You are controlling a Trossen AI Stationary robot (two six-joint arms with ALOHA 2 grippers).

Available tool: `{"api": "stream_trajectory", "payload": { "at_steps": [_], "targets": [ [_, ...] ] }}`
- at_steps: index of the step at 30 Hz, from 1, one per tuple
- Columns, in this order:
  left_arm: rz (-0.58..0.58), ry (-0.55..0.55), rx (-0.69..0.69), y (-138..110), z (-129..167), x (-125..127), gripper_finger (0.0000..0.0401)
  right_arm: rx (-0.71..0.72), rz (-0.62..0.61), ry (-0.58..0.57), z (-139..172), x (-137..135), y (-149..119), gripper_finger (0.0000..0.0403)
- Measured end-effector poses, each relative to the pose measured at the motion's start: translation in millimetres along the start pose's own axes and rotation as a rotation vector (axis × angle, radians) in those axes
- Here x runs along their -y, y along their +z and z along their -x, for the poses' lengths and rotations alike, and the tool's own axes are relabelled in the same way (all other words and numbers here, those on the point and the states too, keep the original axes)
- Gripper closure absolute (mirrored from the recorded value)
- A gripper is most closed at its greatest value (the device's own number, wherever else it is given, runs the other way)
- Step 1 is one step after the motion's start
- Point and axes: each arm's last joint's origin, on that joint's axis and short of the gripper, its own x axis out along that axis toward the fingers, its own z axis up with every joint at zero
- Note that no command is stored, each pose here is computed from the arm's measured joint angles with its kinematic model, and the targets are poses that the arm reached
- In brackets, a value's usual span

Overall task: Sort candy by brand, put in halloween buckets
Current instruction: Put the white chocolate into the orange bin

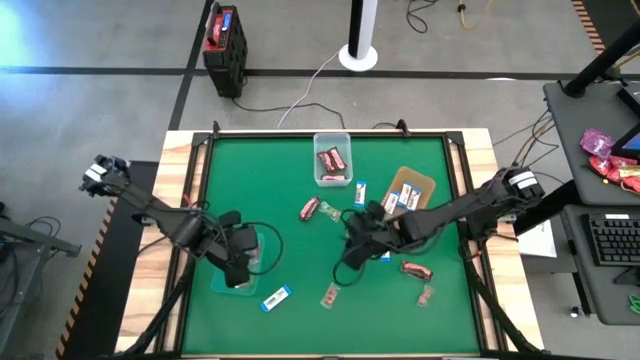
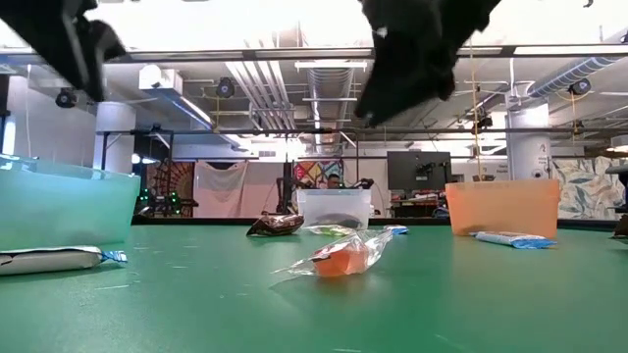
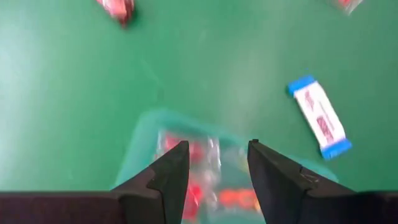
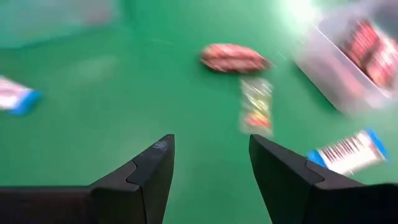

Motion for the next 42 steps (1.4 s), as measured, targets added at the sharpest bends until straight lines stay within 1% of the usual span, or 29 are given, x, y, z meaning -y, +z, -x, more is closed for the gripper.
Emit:
{"api": "stream_trajectory", "payload": {
  "at_steps": [3, 6, 8, 11, 16, 20, 22, 24, 27, 29, 31, 34, 36, 42],
  "targets": [
    [-0.067, 0.017, 0.115, 2.3, 7.4, 6.5, 0.0257, 0.095, 0.096, 0.123, 7.5, -18.6, 3.8, 0.0202],
    [-0.121, 0.041, 0.205, -1.6, 11.6, 15.1, 0.0261, 0.200, 0.210, 0.236, 8.2, -41.1, 4.0, 0.0202],
    [-0.144, 0.053, 0.254, -5.7, 13.6, 21.0, 0.0264, 0.259, 0.292, 0.273, 3.4, -55.2, 0.5, 0.0202],
    [-0.161, 0.050, 0.308, -12.8, 17.5, 31.0, 0.0267, 0.299, 0.367, 0.296, -4.9, -73.9, -1.8, 0.0202],
    [-0.185, 0.040, 0.377, -23.7, 24.7, 42.1, 0.0271, 0.309, 0.416, 0.289, -27.7, -100.0, 2.6, 0.0202],
    [-0.195, 0.034, 0.380, -26.5, 25.8, 43.9, 0.0272, 0.312, 0.444, 0.292, -48.1, -121.6, 6.4, 0.0202],
    [-0.192, 0.036, 0.379, -26.4, 25.3, 44.2, 0.0272, 0.302, 0.448, 0.326, -58.1, -130.7, 8.4, 0.0202],
    [-0.193, 0.038, 0.377, -26.5, 24.6, 44.7, 0.0272, 0.293, 0.445, 0.391, -66.7, -138.8, 12.1, 0.0202],
    [-0.194, 0.038, 0.377, -26.5, 24.3, 44.9, 0.0272, 0.288, 0.448, 0.426, -80.2, -148.2, 15.4, 0.0202],
    [-0.193, 0.038, 0.377, -26.4, 24.1, 45.1, 0.0272, 0.279, 0.462, 0.419, -89.1, -152.2, 14.3, 0.0202],
    [-0.194, 0.038, 0.376, -26.5, 23.8, 45.1, 0.0272, 0.273, 0.465, 0.439, -97.6, -155.3, 14.5, 0.0202],
    [-0.191, 0.037, 0.377, -26.4, 23.7, 45.4, 0.0272, 0.235, 0.409, 0.504, -111.1, -155.9, 16.0, 0.0202],
    [-0.191, 0.037, 0.377, -26.4, 23.7, 45.4, 0.0272, 0.214, 0.385, 0.520, -119.4, -154.2, 17.0, 0.0202],
    [-0.184, 0.035, 0.378, -26.3, 23.7, 45.6, 0.0272, 0.207, 0.435, 0.525, -139.4, -158.2, 12.3, 0.0202]
  ]
}}
